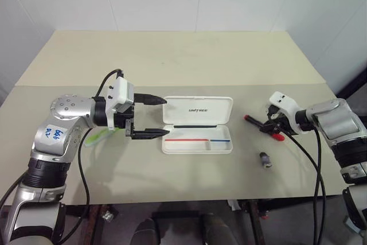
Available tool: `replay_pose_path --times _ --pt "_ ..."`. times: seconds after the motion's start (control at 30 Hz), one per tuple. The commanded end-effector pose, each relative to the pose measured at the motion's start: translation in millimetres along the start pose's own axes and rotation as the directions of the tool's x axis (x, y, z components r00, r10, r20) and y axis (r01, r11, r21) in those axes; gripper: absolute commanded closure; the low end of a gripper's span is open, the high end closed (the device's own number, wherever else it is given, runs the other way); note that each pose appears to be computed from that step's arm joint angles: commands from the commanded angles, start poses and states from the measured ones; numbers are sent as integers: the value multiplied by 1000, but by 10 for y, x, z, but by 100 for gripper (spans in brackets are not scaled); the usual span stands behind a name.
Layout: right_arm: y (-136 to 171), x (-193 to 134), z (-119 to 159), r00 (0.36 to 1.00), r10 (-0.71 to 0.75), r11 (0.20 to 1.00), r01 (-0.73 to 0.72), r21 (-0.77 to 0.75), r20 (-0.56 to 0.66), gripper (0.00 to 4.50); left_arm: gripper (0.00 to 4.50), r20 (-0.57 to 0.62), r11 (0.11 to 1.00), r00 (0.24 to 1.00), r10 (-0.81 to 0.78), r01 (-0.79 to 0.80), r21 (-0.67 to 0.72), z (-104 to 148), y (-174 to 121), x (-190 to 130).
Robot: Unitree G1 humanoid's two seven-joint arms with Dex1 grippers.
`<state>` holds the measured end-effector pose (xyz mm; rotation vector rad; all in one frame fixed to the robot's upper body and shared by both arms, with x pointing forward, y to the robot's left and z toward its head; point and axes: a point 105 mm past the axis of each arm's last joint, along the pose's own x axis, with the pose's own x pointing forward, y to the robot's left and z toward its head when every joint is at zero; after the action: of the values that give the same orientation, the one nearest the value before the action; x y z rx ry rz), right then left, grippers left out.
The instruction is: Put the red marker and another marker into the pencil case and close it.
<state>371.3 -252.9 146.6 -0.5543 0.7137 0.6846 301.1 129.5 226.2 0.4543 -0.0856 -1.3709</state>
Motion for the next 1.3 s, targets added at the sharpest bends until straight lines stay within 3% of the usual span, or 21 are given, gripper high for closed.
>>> replay_pose_path --times 0.03,0.27,0.5,1.0,1.3 --pt "-2 -274 224 1000 -4 989 8 -148 28 394 0 -1 998 1000 30 -30 58 90 45 -103" --pt "542 -393 401 982 191 928 -177 -329 9 394 0 -32 997 998 58 -57 50 -24 56 -213" --pt "965 -203 695 951 302 865 -247 -437 60 394 0 -58 994 993 98 -95 50 -75 84 -327" --pt "1267 227 1241 909 400 771 -263 -579 119 394 0 -141 986 976 167 -164 32 -237 30 -587" --pt "1405 377 1383 893 436 734 -281 -618 113 394 0 -132 984 975 177 -175 32 -225 7 -566"
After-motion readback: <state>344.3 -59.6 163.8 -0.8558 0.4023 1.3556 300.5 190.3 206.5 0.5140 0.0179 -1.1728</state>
